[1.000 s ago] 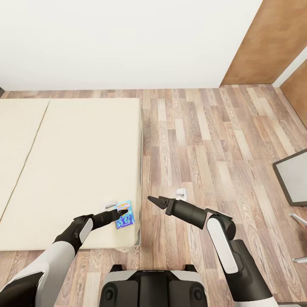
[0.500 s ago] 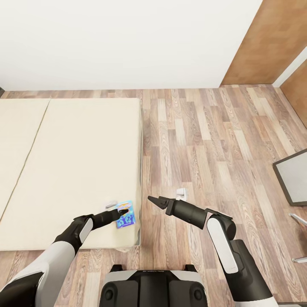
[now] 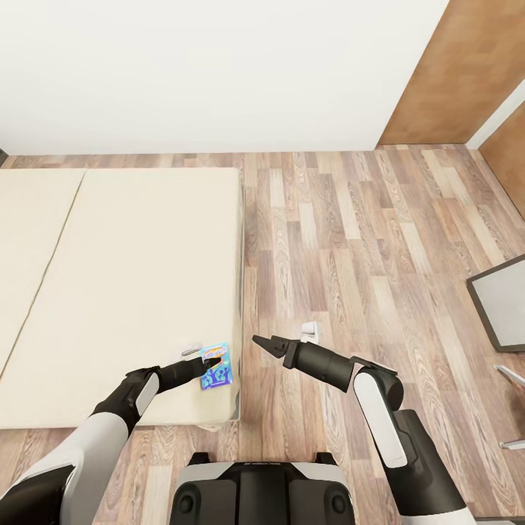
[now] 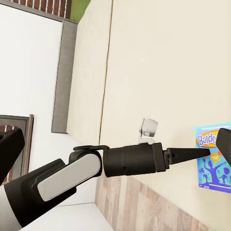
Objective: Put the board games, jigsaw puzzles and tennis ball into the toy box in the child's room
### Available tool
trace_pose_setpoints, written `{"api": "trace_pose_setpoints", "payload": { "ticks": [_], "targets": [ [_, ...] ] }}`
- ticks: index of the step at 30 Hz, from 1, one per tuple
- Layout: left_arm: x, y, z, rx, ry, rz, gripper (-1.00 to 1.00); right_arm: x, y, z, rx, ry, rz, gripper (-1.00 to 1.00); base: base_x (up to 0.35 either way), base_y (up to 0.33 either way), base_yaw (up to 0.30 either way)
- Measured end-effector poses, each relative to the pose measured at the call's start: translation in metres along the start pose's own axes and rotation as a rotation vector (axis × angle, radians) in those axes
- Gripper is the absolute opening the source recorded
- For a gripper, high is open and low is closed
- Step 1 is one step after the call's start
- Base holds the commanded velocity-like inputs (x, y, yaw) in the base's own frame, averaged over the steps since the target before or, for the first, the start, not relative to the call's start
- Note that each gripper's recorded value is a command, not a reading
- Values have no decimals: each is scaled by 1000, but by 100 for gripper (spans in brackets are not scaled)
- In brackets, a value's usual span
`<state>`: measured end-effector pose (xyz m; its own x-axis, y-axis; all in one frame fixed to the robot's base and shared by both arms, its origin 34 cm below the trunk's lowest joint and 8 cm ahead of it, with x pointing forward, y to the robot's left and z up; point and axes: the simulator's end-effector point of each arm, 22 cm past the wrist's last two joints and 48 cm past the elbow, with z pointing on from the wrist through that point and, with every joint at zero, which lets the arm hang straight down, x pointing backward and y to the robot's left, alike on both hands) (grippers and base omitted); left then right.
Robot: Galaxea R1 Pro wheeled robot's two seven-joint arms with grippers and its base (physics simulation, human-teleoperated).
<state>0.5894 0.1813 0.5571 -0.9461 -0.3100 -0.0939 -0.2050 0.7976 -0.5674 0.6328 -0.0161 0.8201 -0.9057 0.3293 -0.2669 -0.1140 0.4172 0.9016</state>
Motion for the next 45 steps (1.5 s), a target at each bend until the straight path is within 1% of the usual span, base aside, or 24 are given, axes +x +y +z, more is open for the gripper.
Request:
{"api": "trace_pose_setpoints", "payload": {
  "ticks": [45],
  "targets": [
    [-1, -1, 0, 3, -3, 0, 100, 1, 0, 0, -1, 3, 0, 100, 0, 0, 0]
  ]
}}
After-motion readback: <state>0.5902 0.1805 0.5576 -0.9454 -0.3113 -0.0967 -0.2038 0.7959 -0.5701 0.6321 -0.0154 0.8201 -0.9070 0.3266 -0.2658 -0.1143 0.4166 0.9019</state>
